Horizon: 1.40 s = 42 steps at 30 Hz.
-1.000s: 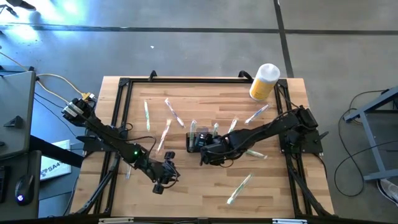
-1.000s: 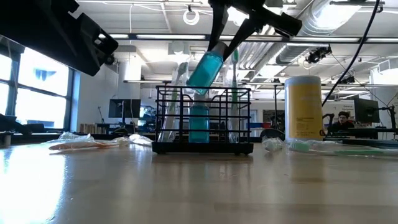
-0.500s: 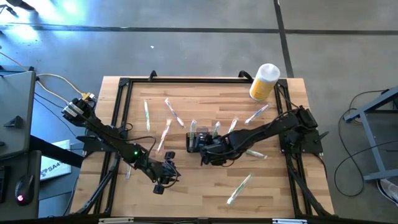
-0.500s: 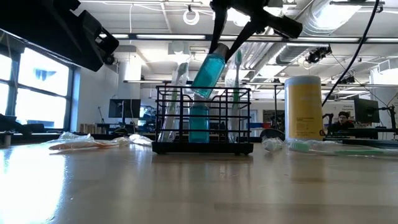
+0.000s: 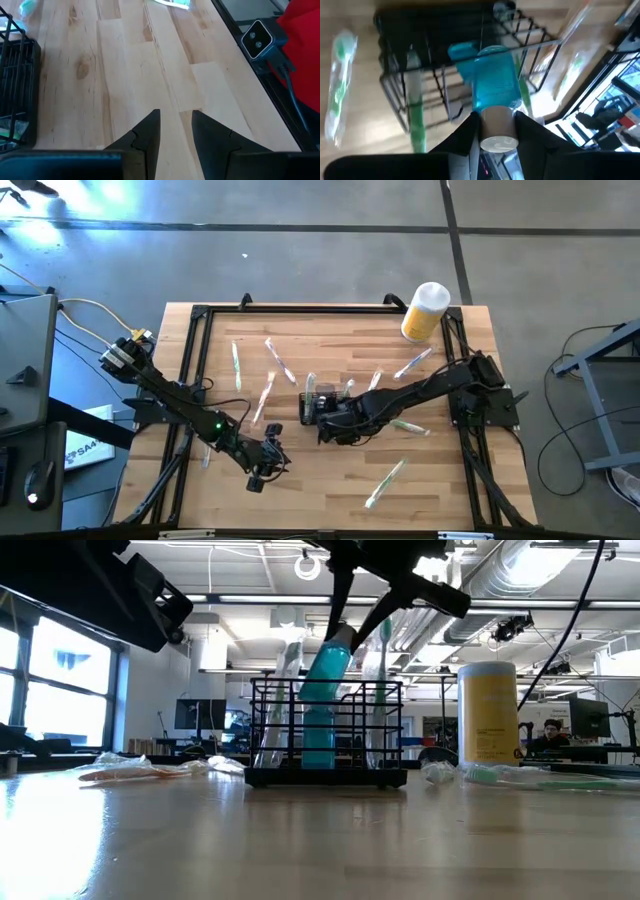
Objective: Pick & Place toothbrushing station
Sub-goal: Put the blue mouthwash into the black mesh organizer
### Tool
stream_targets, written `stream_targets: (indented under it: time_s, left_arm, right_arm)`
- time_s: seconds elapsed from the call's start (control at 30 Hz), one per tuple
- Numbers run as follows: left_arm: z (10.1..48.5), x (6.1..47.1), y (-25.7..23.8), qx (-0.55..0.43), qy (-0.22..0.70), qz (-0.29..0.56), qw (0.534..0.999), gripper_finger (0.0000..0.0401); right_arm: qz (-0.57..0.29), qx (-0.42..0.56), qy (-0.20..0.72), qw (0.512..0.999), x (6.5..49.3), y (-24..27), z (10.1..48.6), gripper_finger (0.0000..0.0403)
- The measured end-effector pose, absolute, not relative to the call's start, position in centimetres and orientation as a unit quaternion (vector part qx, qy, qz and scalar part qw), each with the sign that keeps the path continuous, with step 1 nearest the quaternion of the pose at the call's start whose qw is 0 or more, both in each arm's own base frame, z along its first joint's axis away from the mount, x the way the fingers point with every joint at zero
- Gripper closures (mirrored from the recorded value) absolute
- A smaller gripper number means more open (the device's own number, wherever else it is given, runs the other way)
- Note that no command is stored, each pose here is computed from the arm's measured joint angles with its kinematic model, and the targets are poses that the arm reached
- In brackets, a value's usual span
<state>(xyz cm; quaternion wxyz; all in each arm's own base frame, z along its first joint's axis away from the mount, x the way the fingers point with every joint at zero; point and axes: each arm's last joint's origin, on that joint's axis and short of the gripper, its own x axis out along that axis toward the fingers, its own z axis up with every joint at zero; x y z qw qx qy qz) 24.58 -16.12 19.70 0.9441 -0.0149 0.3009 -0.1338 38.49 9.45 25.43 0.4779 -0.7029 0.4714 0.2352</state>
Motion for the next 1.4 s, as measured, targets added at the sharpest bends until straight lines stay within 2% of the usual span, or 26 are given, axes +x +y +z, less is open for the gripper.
stream_targets:
  time_s: [0.4, 0.73, 1.4]
  left_arm:
    - [19.6, 24.5, -16.1, -0.013, 0.305, -0.133, 0.943, 0.0295]
    - [19.6, 24.5, -16.1, -0.01, 0.308, -0.133, 0.942, 0.0295]
    - [19.5, 24.4, -16.0, -0.004, 0.314, -0.133, 0.94, 0.0295]
  right_arm:
    - [0.265, -0.701, 0.459, 0.477, 38.8, 9.7, 24.8, 0.0316]
    - [0.285, -0.697, 0.484, 0.445, 39.5, 9.3, 22.4, 0.0316]
    - [0.311, -0.693, 0.481, 0.439, 39.8, 8.2, 22.2, 0.0316]
